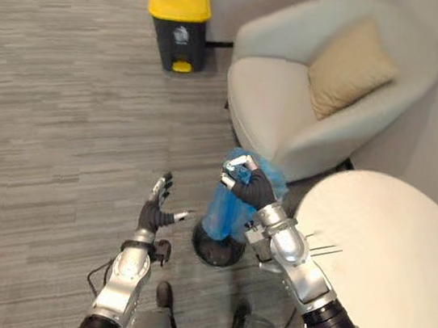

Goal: Gather rubbish on tea table into small bin, then transfer packed bag to large trash can.

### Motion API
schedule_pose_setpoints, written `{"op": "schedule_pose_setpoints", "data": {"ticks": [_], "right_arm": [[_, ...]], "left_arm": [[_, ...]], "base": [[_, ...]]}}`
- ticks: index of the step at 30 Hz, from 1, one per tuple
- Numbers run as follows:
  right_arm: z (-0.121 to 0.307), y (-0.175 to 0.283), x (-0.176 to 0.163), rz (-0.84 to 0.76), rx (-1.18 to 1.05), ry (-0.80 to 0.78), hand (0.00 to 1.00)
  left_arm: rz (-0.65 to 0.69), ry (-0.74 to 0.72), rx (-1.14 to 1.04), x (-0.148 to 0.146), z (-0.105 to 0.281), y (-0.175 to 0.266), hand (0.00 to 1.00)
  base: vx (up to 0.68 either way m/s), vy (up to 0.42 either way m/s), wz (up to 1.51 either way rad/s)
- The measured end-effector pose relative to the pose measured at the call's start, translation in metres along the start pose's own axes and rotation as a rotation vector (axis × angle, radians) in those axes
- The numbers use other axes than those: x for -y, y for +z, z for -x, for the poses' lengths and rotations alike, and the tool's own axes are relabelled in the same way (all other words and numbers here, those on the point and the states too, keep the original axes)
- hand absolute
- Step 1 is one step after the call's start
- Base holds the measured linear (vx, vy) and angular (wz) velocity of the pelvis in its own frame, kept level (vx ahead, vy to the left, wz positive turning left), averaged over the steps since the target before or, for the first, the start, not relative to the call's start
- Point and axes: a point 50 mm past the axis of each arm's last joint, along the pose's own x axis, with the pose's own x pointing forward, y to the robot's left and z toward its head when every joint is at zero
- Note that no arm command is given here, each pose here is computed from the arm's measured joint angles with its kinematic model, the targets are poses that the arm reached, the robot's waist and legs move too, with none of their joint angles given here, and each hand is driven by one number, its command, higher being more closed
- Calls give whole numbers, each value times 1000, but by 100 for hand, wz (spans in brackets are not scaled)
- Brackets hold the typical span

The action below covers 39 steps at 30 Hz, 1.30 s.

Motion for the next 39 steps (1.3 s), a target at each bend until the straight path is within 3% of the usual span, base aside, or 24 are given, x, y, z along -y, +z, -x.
{"op": "schedule_pose_setpoints", "data": {"ticks": [6,9,16,24,35,39], "right_arm": [[-15,16,10,-18,77,2,100],[-21,21,25,-10,89,-75,100],[-24,25,34,-55,106,-134,100],[-37,33,13,-120,129,-83,100],[-40,33,9,-222,119,-79,100],[-41,33,-17,-322,107,24,100]], "left_arm": [[69,-84,132,29,-2,32,0],[55,-222,264,59,-18,61,0],[7,-266,241,84,-32,56,0],[-157,-280,85,85,-28,20,0],[-153,-233,-68,82,-10,-10,0],[-189,-243,-127,84,-17,-21,0]], "base": [[-181,-101,66],[-191,-79,112],[-88,64,39],[-49,86,-7],[-11,0,-4],[0,0,0]]}}
